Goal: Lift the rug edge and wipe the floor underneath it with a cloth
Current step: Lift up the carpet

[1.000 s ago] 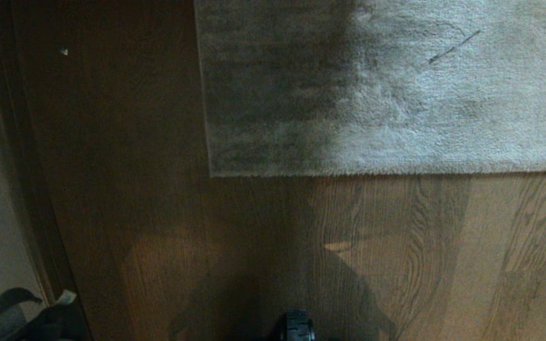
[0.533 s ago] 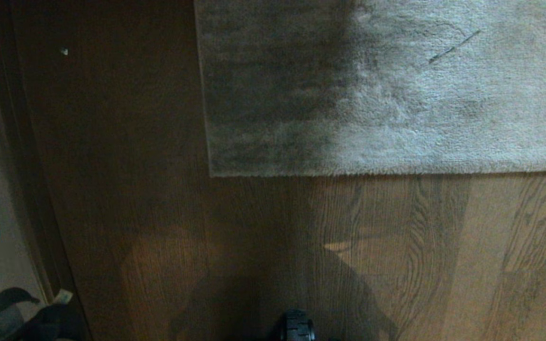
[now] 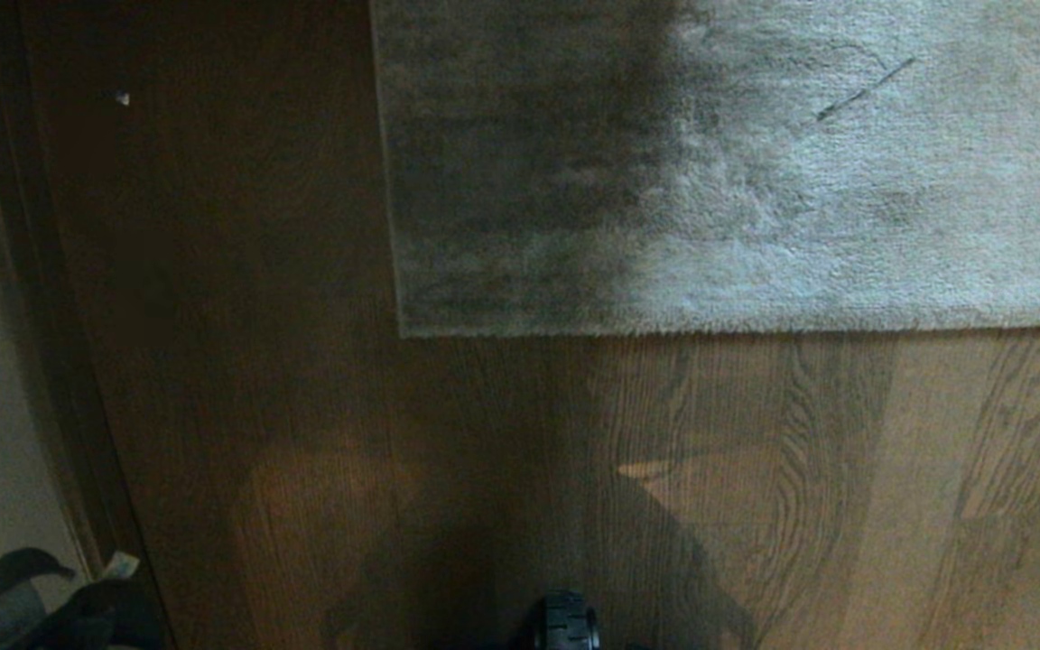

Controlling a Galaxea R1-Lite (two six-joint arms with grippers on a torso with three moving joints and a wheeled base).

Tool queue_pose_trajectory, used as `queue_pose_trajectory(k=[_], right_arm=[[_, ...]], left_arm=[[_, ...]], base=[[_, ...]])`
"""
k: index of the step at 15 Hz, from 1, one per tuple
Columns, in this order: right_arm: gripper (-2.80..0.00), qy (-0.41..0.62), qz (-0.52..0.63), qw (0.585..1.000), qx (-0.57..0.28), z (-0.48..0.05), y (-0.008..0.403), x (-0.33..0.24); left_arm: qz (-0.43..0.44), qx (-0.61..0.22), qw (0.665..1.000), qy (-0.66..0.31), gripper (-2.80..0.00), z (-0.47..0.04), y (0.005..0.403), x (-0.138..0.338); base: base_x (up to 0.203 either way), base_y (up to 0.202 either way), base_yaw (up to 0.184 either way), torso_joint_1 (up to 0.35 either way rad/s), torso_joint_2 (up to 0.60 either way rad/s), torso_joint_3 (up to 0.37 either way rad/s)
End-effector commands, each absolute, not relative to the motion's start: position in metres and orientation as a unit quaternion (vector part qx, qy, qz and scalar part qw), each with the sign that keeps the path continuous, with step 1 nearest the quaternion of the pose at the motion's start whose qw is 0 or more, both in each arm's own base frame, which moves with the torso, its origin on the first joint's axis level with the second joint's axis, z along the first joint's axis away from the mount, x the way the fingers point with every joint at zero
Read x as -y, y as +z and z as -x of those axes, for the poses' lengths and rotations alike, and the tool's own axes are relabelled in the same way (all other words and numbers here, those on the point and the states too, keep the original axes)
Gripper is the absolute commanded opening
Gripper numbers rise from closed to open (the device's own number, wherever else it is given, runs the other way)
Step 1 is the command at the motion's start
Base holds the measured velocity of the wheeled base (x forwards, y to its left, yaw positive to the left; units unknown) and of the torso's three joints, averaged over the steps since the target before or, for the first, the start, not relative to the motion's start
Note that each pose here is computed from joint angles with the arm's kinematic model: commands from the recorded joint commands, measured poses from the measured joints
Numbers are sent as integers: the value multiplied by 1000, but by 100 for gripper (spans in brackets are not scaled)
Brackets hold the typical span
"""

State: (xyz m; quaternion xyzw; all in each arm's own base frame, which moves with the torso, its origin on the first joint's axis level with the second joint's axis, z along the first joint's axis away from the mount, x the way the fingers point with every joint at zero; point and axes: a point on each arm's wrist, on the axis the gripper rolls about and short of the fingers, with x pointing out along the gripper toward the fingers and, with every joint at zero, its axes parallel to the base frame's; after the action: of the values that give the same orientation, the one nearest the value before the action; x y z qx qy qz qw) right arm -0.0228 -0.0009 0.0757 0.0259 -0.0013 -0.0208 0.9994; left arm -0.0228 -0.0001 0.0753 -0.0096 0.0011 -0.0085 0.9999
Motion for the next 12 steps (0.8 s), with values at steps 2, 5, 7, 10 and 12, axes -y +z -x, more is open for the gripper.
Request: queue_pose_trajectory(k=[2, 5, 7, 10, 12], right_arm=[[-280, -21, -26, 999, 1, 23, 76, 1], [-280, -21, -26, 999, 2, 23, 76, 1], [-280, -21, -23, 1000, 2, 23, 76, 1], [-280, -21, -22, 1000, 2, 23, 76, 1], [-280, -21, -20, 1000, 2, 23, 76, 1]], left_arm=[[10, -1, 1000, -8, -280, 23, 75, 0], [10, 0, 1000, -8, -280, 23, 75, 0], [10, 0, 1000, -8, -280, 23, 75, 0], [10, 0, 1000, -8, -280, 23, 75, 0], [9, 0, 1000, -8, -280, 23, 75, 0]], base=[[0, 0, 0, 0, 0, 0], [0, 0, 0, 0, 0, 0], [0, 0, 0, 0, 0, 0], [0, 0, 0, 0, 0, 0], [0, 0, 0, 0, 0, 0]])
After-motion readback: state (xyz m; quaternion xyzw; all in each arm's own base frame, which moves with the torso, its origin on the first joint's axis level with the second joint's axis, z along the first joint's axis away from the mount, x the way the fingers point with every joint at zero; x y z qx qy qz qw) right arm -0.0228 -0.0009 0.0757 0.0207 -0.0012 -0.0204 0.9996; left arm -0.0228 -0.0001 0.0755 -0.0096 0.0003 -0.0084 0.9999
